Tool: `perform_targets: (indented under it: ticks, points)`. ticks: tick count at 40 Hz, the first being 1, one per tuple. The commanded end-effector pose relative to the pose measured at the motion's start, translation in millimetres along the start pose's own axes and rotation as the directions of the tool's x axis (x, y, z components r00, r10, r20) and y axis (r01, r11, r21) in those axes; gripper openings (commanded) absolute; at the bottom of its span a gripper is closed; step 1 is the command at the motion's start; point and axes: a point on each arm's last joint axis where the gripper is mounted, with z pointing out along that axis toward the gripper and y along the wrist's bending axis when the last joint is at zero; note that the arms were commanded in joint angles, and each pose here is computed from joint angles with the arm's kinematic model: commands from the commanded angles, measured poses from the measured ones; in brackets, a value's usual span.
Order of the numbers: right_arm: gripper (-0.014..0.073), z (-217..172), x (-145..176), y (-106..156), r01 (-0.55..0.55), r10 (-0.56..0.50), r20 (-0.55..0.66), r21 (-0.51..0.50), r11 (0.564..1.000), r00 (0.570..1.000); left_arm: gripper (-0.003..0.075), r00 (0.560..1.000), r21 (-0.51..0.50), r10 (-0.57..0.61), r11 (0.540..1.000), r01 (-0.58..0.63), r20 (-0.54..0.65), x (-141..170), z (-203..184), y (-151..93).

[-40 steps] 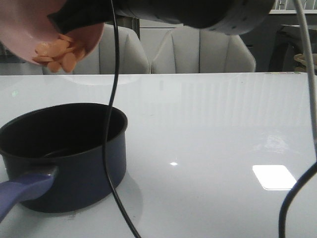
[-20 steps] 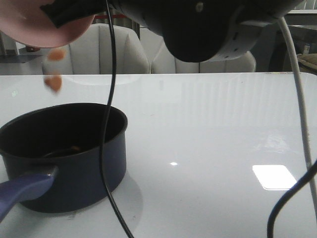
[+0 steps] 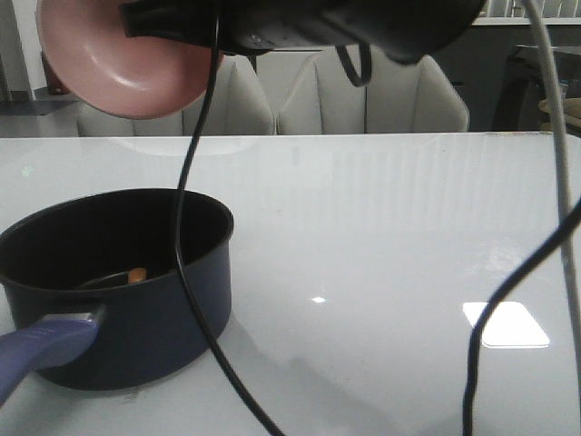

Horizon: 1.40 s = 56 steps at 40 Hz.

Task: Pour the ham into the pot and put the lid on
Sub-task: 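Tilt the pink bowl to pour ham slices into the saucepan, then carry the bowl back and set it down, right gripper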

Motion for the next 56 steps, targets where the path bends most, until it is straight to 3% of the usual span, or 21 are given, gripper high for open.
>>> perform_targets:
  ticks: [1,6,13,23,28,35,39,45,56]
  points:
    - [0.0139,-13.8,-53.5,-11.0,-0.100,0.100,-0.002,-0.040,0.994,0.995,0.0553,0.995,0.005,-0.007,1.000,0.007,0.096,-15.5,-1.1,-0.8]
    - [0.0139,-24.2,-68.3,-28.7,-0.105,0.095,-0.104,-0.094,0.990,0.990,0.0527,0.995,0.005,-0.007,1.000,0.007,0.096,-15.5,-1.1,-0.8]
    - [0.0139,-38.6,-79.9,-76.4,-0.149,0.126,-0.226,-0.088,0.985,0.966,0.0489,0.995,0.005,-0.007,1.000,0.007,0.096,-15.5,-1.1,-0.8]
    - [0.0139,-62.0,-71.2,-156.7,-0.190,0.176,-0.438,0.011,0.982,0.882,0.0479,0.994,0.005,-0.007,1.000,0.007,0.106,-16.4,-1.2,-0.7]
    - [0.0139,-74.5,-60.7,-192.9,-0.173,0.216,-0.525,0.132,0.976,0.823,0.0479,0.994,0.005,-0.007,1.000,0.007,0.106,-16.4,-1.2,-0.7]
    - [0.0139,-87.9,-48.0,-220.4,-0.210,0.339,-0.595,0.277,0.938,0.729,0.0479,0.994,0.005,-0.007,1.000,0.007,0.106,-16.4,-1.2,-0.7]
    - [0.0139,-89.4,-36.5,-229.3,-0.227,0.375,-0.639,0.304,0.925,0.672,0.0479,0.994,0.005,-0.007,1.000,0.007,0.106,-16.4,-1.2,-0.7]
    - [0.0139,-86.3,-9.5,-240.0,-0.261,0.433,-0.716,0.345,0.902,0.548,0.0479,0.994,0.005,-0.007,1.000,0.007,0.106,-16.4,-1.2,-0.7]
    - [0.0143,-74.0,31.6,-247.4,-0.240,0.426,-0.803,0.355,0.904,0.416,0.0479,0.994,0.005,-0.007,1.000,0.007,0.106,-16.4,-1.2,-0.7]
